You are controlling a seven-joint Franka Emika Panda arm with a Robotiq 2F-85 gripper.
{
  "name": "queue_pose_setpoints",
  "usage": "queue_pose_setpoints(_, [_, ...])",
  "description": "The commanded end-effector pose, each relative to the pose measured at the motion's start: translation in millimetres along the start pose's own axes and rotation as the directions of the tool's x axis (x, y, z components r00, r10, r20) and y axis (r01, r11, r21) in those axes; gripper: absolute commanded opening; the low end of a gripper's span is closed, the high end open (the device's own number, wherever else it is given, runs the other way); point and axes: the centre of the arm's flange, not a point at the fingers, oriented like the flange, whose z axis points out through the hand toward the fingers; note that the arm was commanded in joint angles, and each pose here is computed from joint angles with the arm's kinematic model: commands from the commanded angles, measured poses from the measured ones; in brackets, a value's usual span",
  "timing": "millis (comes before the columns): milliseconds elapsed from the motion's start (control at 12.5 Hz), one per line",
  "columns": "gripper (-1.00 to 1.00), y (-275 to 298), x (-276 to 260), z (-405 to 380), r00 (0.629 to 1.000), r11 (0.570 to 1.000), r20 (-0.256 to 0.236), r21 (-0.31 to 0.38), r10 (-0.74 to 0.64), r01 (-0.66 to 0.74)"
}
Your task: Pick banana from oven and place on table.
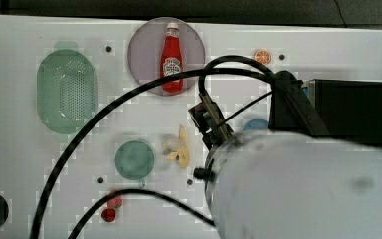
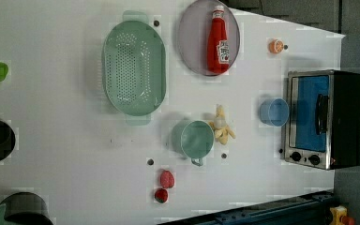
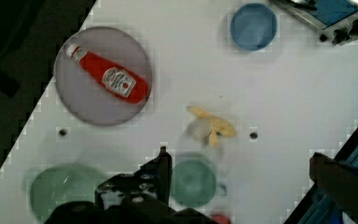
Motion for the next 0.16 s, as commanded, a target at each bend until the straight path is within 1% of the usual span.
queue_pose_setpoints(80, [1.00, -22.5, 9.2, 64.3, 0.998, 0.993, 0.053, -0.119, 0.020, -0.014])
queue_pose_setpoints(160, [1.00, -22.6, 9.2, 64.5, 0.998, 0.993, 0.054, -0.120, 0.020, -0.014])
